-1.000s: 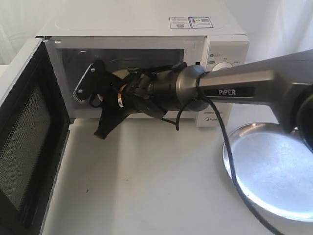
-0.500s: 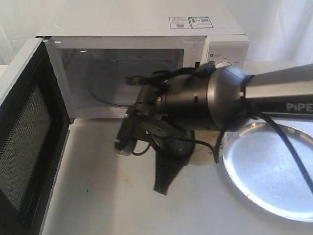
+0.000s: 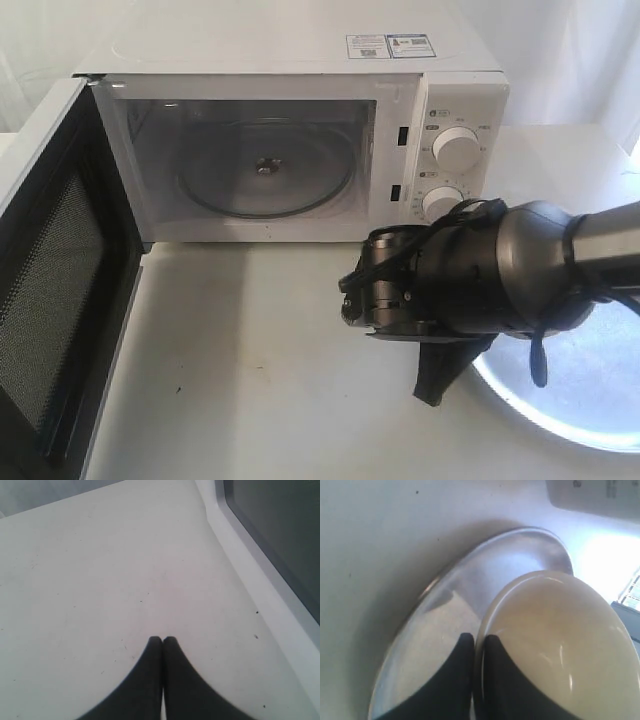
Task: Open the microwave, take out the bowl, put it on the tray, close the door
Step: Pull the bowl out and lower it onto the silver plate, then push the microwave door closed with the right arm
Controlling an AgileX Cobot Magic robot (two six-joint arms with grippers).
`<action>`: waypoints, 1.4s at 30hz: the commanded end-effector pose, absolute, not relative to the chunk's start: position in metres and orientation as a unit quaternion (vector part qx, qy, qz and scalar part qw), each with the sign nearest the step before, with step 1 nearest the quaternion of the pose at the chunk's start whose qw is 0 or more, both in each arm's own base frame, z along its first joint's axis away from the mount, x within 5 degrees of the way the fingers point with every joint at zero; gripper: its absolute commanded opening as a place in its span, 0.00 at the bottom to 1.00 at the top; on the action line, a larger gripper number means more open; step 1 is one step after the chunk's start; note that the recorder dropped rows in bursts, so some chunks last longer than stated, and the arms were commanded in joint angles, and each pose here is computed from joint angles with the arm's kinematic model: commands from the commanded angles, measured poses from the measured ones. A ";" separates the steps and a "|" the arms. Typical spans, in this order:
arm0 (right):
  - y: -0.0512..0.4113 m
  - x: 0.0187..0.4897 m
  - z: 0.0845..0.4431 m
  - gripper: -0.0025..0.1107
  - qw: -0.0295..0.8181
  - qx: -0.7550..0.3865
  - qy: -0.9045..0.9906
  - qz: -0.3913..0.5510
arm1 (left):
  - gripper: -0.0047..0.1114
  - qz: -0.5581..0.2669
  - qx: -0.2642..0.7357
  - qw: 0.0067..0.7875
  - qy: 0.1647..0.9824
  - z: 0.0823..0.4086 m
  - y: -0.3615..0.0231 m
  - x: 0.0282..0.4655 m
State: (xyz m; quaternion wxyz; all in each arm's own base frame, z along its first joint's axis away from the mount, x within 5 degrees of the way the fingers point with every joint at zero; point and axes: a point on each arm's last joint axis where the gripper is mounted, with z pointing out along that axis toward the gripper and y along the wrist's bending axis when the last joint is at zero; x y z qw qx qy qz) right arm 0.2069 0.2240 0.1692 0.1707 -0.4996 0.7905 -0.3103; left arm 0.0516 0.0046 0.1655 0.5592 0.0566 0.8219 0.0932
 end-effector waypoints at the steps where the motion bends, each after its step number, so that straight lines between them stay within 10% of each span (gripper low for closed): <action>1: 0.224 0.213 0.168 0.03 0.207 -0.506 0.790 -0.278 | 0.04 0.089 0.053 0.561 0.821 0.166 0.004 0.051; 11: 0.216 0.221 0.178 0.42 0.216 -0.508 0.753 -0.358 | 0.04 0.089 0.053 0.561 0.821 0.166 0.004 0.051; 17: 0.222 0.208 0.205 0.15 0.277 -0.484 0.756 -0.343 | 0.04 0.089 0.053 0.561 0.821 0.166 0.004 0.051; 20: 0.245 0.186 0.229 0.03 0.359 -0.530 0.732 -0.233 | 0.04 0.089 0.053 0.561 0.821 0.166 0.004 0.051; 25: 0.329 0.106 0.333 0.02 0.569 -0.649 0.436 0.254 | 0.04 0.089 0.053 0.561 0.821 0.166 0.004 0.051; 31: 0.424 0.083 0.366 0.02 0.635 -0.679 0.299 0.218 | 0.04 0.089 0.053 0.561 0.821 0.166 0.004 0.051; 42: 0.509 0.127 0.313 0.02 0.649 -0.695 0.310 -0.005 | 0.04 0.089 0.053 0.561 0.821 0.166 0.004 0.051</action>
